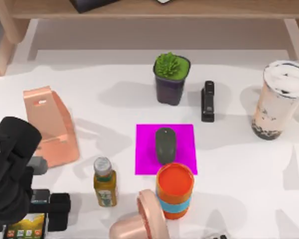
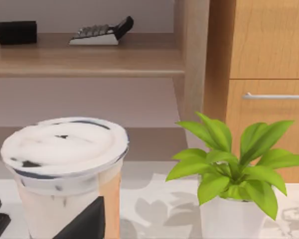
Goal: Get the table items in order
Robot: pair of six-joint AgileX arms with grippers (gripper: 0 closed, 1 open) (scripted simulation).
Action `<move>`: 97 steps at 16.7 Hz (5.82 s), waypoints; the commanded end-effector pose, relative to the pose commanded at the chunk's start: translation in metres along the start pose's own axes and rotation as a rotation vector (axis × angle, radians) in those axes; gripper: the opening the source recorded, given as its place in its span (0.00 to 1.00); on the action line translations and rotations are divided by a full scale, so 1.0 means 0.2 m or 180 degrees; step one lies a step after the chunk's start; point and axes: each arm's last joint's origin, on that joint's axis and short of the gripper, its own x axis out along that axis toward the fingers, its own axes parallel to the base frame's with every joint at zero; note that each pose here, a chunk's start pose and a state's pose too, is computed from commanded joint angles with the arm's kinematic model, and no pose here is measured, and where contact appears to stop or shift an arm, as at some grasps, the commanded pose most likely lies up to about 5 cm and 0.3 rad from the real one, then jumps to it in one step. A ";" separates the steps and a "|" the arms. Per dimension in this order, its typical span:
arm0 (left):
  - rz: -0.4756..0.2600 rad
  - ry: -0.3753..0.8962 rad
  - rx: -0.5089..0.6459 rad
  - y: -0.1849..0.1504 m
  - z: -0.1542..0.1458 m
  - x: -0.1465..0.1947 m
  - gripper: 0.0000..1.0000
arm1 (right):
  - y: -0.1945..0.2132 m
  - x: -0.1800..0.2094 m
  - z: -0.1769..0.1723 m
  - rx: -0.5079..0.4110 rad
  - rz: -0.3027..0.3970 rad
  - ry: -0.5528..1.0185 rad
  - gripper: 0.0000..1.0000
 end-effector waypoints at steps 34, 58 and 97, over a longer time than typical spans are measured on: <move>0.0037 -0.0249 0.0202 -0.05 -0.02 -0.25 0.00 | 0.00 0.00 0.00 0.0000 0.0000 0.0000 1.00; 0.0414 -0.3537 -0.0729 -0.35 -0.01 -0.58 0.00 | 0.00 0.00 0.00 0.0000 0.0000 0.0000 1.00; 0.0413 -0.3526 -0.0720 -0.31 0.15 -0.47 1.00 | 0.00 0.00 0.00 0.0000 0.0000 0.0000 1.00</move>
